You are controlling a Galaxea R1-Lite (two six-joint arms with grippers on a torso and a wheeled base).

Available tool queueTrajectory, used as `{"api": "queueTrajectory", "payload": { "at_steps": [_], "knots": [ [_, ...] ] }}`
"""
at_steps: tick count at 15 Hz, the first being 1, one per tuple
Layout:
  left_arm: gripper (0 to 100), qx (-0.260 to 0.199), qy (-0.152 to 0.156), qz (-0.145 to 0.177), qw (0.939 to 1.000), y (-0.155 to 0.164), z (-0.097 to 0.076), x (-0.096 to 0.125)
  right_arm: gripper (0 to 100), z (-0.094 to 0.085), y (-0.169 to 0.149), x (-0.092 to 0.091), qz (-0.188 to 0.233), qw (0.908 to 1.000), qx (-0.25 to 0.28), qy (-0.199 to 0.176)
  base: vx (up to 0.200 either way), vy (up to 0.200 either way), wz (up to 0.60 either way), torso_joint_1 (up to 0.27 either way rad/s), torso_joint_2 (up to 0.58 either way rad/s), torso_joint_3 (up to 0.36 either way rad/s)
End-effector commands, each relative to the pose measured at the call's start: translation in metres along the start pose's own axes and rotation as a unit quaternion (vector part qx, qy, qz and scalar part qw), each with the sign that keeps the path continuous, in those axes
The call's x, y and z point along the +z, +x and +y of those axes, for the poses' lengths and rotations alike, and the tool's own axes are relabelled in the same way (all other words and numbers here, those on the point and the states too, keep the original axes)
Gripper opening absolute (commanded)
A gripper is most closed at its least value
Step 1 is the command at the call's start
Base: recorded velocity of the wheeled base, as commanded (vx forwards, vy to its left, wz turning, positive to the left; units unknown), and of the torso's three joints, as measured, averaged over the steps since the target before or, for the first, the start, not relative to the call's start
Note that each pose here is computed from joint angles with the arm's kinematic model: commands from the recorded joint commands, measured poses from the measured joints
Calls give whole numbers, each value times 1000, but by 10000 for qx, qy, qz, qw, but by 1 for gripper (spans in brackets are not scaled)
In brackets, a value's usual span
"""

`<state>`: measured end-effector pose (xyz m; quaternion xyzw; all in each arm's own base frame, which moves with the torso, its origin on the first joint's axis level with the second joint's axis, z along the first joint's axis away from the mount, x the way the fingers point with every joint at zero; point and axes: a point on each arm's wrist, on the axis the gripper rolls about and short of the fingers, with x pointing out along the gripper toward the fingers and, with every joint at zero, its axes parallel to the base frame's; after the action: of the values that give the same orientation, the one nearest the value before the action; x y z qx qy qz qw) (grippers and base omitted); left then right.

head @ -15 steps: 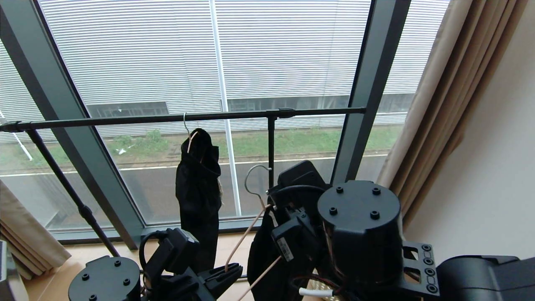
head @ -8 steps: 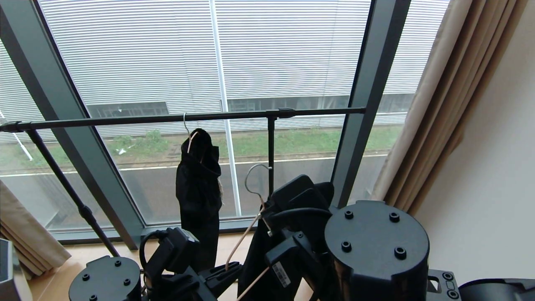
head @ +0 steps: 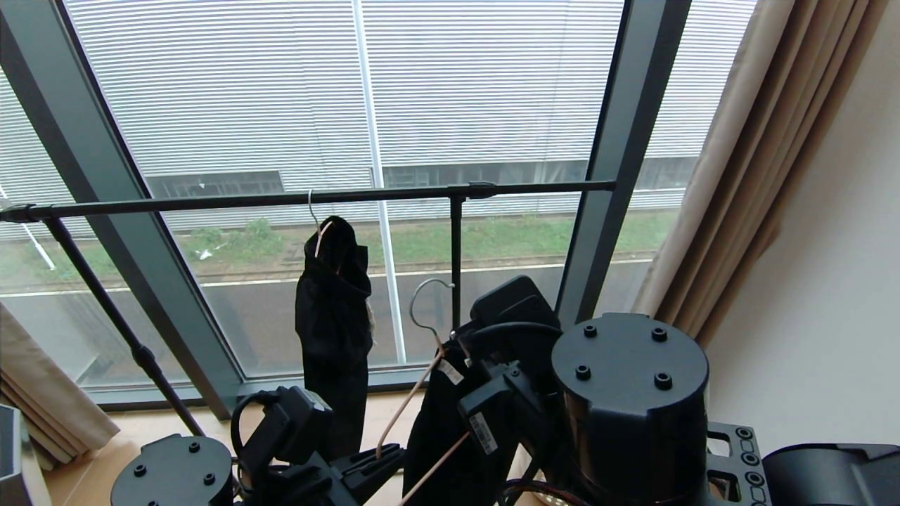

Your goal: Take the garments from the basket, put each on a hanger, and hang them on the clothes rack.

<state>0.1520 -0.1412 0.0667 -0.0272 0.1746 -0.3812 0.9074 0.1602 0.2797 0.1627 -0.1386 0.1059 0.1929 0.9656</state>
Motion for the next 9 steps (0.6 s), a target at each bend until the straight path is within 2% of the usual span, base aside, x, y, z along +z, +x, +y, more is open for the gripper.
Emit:
{"api": "queueTrajectory", "payload": {
  "at_steps": [1,5,9],
  "knots": [
    [0,-1,0,-13,10000,-1,0,0,0,0,3,-1,27,10000,-31,-9,0,0,0,0,0,0],
    [0,-11,57,-27,10000,-1,0,1,0,1,4,-3,56,10000,-31,-34,0,0,0,0,0,0],
    [0,-61,147,-251,9996,-7,-3,9,0,2,6,-3,56,10000,-31,-34,0,0,0,0,0,0]
  ]
}}
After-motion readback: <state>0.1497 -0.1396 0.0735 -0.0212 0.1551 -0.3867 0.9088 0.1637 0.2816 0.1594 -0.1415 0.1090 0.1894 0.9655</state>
